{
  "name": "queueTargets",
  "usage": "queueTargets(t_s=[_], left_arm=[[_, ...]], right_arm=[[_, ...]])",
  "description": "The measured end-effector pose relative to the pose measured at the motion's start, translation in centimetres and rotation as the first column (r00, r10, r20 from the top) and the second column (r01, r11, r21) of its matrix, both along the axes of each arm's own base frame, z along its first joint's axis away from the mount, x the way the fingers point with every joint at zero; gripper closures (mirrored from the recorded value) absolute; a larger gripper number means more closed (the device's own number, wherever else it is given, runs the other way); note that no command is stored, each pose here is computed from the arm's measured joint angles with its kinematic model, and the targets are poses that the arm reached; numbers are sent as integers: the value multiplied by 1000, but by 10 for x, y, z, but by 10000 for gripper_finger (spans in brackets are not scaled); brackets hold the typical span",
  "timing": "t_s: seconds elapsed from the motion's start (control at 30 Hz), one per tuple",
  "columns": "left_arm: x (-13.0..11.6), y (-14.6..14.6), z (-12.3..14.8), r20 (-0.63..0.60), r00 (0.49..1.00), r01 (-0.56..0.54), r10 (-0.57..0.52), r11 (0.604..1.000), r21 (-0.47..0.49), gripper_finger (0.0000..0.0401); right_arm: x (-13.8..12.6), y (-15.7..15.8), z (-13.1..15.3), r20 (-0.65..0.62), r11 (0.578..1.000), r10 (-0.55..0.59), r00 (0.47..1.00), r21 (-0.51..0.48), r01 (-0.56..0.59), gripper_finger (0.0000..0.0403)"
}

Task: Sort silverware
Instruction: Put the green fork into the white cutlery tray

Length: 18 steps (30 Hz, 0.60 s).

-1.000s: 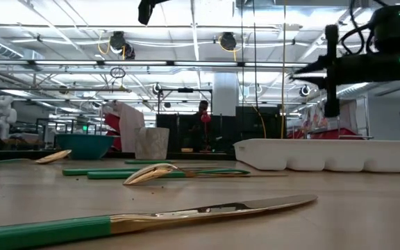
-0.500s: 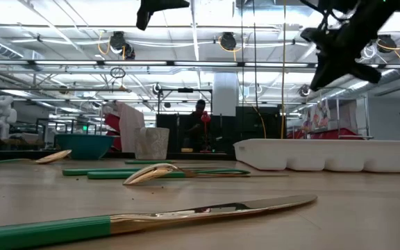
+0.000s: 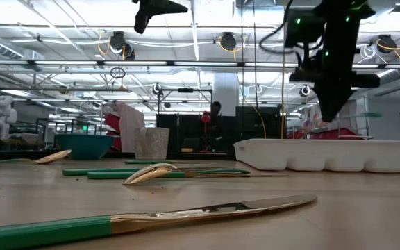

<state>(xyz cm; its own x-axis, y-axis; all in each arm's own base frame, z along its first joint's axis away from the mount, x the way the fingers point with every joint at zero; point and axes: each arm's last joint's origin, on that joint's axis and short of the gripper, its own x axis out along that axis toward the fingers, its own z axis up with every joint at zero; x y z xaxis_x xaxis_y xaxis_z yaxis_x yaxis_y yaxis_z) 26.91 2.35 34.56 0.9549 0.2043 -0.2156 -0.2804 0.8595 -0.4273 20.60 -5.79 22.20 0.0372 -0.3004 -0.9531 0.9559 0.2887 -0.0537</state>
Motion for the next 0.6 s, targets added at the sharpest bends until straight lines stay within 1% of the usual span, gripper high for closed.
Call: queueTargets(t_s=[0.2, 0.3, 0.4, 0.5, 0.6], left_arm=[[0, 0, -1, -6, 1000, -2, 2, 1000, -9, 278], [0, 0, -1, -7, 1000, -2, 2, 1000, -10, 278], [0, 0, -1, -9, 1000, -2, 2, 1000, -10, 278], [0, 0, -1, -11, 1000, -2, 2, 1000, -11, 278], [0, 0, -1, -14, 1000, -2, 2, 1000, -11, 278]], right_arm=[[13, -2, -22, -117, 1000, 19, 993, 26, -16, 402], [23, -5, -23, -155, 1000, 24, 988, 3, -24, 402], [34, -11, -17, -227, 997, 48, 973, -42, -59, 402], [48, -19, -10, -332, 992, 83, 940, -62, -110, 402], [66, -26, -11, -448, 982, 151, 881, -36, -187, 402]])
